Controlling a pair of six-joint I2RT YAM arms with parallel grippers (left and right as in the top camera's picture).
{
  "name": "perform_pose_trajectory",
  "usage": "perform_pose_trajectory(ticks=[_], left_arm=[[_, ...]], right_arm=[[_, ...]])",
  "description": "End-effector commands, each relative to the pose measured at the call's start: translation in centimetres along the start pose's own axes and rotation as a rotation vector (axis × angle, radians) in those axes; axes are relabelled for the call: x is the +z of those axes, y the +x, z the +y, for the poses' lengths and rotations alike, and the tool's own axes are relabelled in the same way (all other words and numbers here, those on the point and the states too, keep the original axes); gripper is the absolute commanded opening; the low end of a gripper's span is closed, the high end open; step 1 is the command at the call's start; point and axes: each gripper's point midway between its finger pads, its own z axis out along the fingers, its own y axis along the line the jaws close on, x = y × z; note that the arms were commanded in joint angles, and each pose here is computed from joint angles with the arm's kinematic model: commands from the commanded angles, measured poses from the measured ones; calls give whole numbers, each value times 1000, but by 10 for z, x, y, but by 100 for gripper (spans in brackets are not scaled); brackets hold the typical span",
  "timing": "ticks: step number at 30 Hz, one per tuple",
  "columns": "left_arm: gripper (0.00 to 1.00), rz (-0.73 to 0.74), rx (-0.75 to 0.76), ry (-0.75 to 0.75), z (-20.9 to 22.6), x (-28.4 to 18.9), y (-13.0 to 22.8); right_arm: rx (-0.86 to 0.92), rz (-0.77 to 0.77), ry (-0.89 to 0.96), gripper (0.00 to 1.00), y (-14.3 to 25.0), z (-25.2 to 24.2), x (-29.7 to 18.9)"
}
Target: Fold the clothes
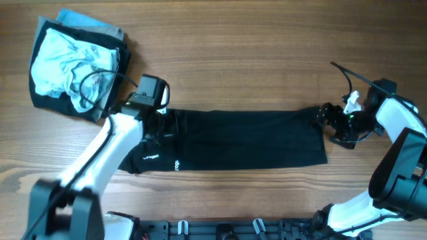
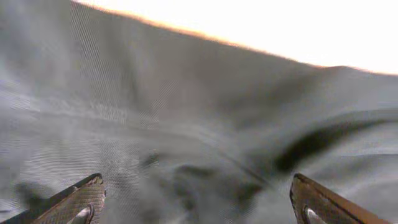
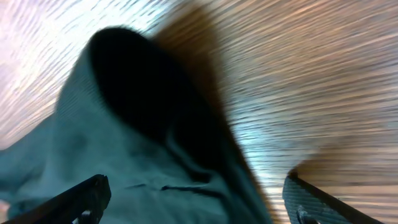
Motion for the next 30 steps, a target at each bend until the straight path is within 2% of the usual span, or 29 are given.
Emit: perform_pose_trajectory(ticks=[1, 6, 8, 9, 10, 11, 17, 24, 27, 30], left_arm=[[95, -144, 33, 45, -11, -40, -21], [95, -219, 44, 75, -17, -63, -26], [96, -232, 47, 81, -18, -68, -26], [96, -237, 47, 83, -18, -70, -26], [96, -239, 48, 84, -18, -71, -25], [96, -239, 48, 84, -18, -72, -25], [96, -216, 36, 71, -12, -72, -19], [96, -192, -32, 36, 9, -73, -17], [96, -194, -50, 29, 15, -74, -19], [96, -199, -55, 28, 17, -74, -20]], right_arm=[[-12, 119, -91, 87, 36, 8, 30], [-75, 146, -105, 63, 49, 22, 46], [-100, 140, -105, 43, 48, 27, 48], [-108, 129, -106, 22, 45, 28, 48], [-107, 120, -106, 9, 42, 28, 47], [-107, 107, -108, 4, 37, 28, 45], [7, -41, -89, 4, -11, 18, 8], [117, -263, -112, 4, -78, 10, -80], [109, -299, -113, 4, -88, 15, -104], [63, -277, -105, 4, -85, 29, -107]])
